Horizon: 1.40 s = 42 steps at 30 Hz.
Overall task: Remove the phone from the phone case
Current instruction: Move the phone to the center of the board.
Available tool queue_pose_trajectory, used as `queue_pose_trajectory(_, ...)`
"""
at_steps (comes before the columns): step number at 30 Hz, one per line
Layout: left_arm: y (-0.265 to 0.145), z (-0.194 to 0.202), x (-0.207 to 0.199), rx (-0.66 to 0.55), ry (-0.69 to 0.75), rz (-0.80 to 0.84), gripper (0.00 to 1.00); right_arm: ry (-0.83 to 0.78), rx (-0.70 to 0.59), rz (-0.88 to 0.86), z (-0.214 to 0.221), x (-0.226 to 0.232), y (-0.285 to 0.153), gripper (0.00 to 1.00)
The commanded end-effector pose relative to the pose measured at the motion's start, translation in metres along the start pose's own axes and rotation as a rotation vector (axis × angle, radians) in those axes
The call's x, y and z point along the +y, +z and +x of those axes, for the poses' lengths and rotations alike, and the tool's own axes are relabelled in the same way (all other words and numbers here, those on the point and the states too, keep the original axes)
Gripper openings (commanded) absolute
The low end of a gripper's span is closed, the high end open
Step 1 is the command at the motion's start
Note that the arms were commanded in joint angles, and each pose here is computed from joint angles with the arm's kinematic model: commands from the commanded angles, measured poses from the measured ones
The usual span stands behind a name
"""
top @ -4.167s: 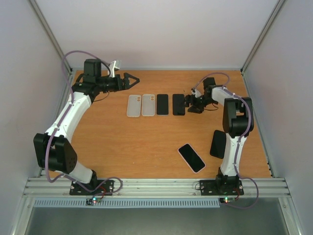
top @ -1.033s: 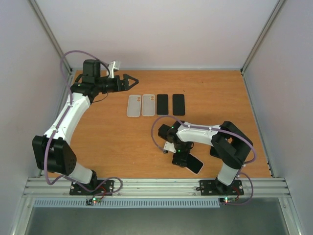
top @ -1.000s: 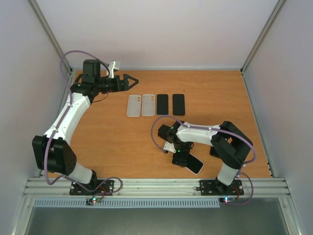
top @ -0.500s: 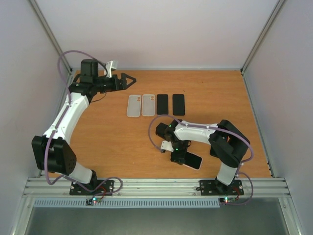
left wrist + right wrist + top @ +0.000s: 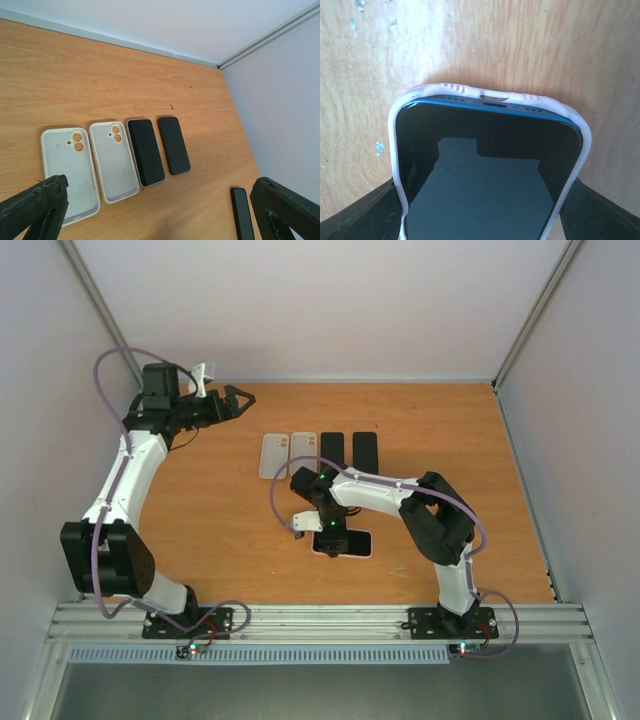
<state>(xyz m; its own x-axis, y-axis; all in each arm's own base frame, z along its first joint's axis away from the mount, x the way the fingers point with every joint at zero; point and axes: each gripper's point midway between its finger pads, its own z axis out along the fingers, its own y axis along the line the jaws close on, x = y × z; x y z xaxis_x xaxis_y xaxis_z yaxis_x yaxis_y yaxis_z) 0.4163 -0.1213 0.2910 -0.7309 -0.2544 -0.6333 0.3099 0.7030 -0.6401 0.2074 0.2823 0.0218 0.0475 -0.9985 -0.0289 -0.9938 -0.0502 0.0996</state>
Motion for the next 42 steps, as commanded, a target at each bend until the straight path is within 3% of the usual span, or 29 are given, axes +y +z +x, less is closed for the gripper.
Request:
queue_pose_trajectory(1, -0.01, -0.003, -0.002, -0.02, 0.025, -0.012, 0.99, -0.106, -0.051, 0.018, -0.011, -0.001, -0.009, 0.84)
queue_pose_trajectory(4, -0.01, -0.002, -0.001, -0.015, 0.042, -0.024, 0.99, -0.065, -0.096, 0.035, -0.011, 0.0, -0.023, 0.98)
queue_pose_trajectory(10, -0.011, 0.001, -0.002, 0.012, 0.099, -0.024, 0.99, 0.11, -0.285, 0.046, -0.015, -0.009, -0.081, 0.98)
queue_pose_trajectory(15, -0.015, 0.019, -0.003, 0.088, 0.217, -0.014, 0.99, 0.295, -0.435, 0.073, 0.007, -0.027, -0.131, 0.99)
queue_pose_trajectory(21, -0.004, 0.089, -0.014, 0.342, 0.455, 0.035, 0.99, 0.561, -0.577, 0.098, 0.061, -0.057, -0.174, 0.98)
queue_pose_trajectory(26, 0.008, 0.187, -0.04, 0.663, 0.821, 0.129, 0.99, 0.72, -0.678, 0.093, 0.091, -0.07, -0.198, 0.99)
queue_pose_trajectory(32, 0.011, 0.266, -0.042, 0.953, 1.167, 0.197, 0.99, 0.874, -0.788, 0.058, 0.113, -0.081, -0.214, 0.98)
queue_pose_trajectory(38, 0.03, 0.309, -0.03, 1.134, 1.338, 0.183, 0.99, 0.969, -0.865, -0.002, 0.128, -0.09, -0.219, 0.99)
queue_pose_trajectory(42, 0.051, 0.321, -0.019, 1.152, 1.414, 0.128, 0.99, 1.001, -0.906, -0.035, 0.135, -0.09, -0.222, 0.99)
